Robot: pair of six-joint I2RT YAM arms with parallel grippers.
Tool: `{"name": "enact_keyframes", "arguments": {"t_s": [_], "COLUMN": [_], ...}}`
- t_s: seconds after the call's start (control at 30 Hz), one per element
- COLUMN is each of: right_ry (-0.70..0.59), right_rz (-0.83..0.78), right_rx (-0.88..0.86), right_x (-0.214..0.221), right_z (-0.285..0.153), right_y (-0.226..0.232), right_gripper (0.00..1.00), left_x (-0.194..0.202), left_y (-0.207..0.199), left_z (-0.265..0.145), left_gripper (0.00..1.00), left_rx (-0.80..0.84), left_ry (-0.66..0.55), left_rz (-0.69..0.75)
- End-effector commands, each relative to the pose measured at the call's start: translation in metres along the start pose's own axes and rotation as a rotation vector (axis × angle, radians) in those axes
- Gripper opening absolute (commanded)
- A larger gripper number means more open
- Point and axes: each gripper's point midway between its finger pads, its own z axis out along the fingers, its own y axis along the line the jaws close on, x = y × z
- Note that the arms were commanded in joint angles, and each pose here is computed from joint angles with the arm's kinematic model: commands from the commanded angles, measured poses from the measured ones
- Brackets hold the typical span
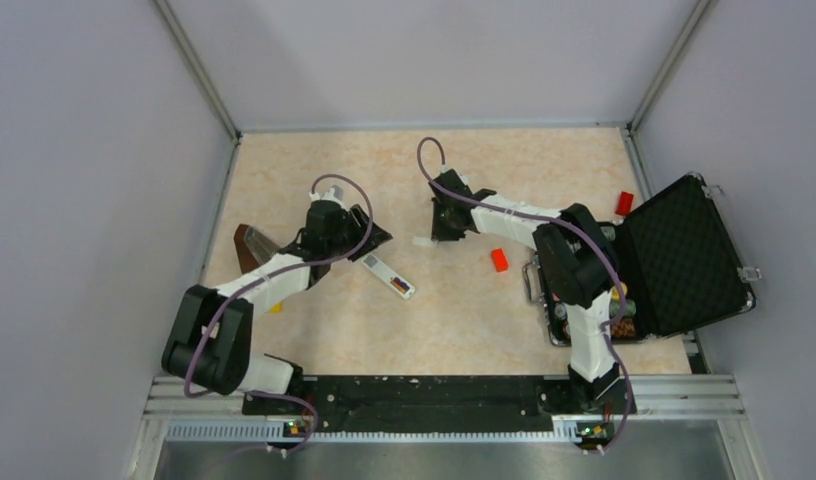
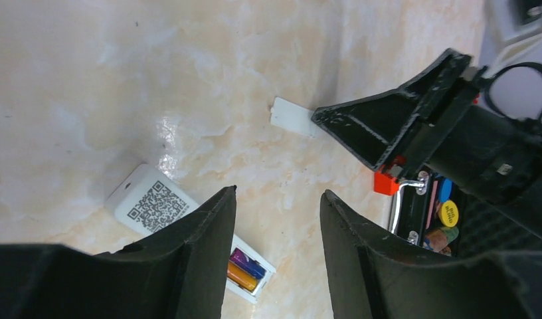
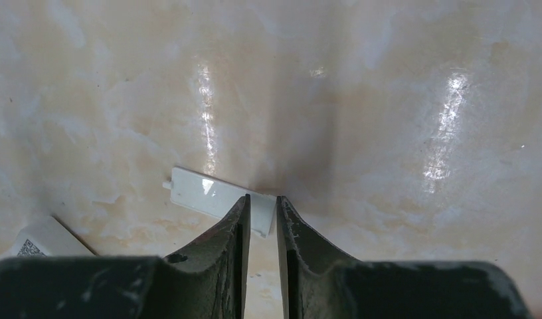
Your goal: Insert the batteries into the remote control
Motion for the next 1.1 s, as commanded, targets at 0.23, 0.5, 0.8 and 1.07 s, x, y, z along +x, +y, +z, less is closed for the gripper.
{"name": "enact_keyframes", "arguments": {"t_s": [0.23, 0.5, 0.8, 1.07], "right_ry": [0.074, 0.058, -0.069, -0.120], "right_rz": [-0.097, -0.049, -0.248, -0.474], "right_rx": [0.142, 0.093, -0.021, 0.007], "right_x": [0.024, 0.015, -0.030, -0.056], "right_z": [0.014, -0.011, -0.035, -0.015], "right_y": [-0.013, 0.002, 0.019, 0.015], "right_gripper": [0.15, 0.00, 0.36, 0.16], "left_x": [0.006, 0.022, -0.003, -0.031], "left_y": [-0.013, 0.001, 0.013, 0.034], "left_z": [0.052, 0.067, 0.059, 0.041], "left_gripper": [0.44, 0.38, 0.38, 0.37], "left_rx": [0.081, 0.065, -0.009, -0.056], "left_ry": [0.135, 0.205, 0.156, 0.097], "left_rz": [0.018, -0.010, -0.024, -0.094]}}
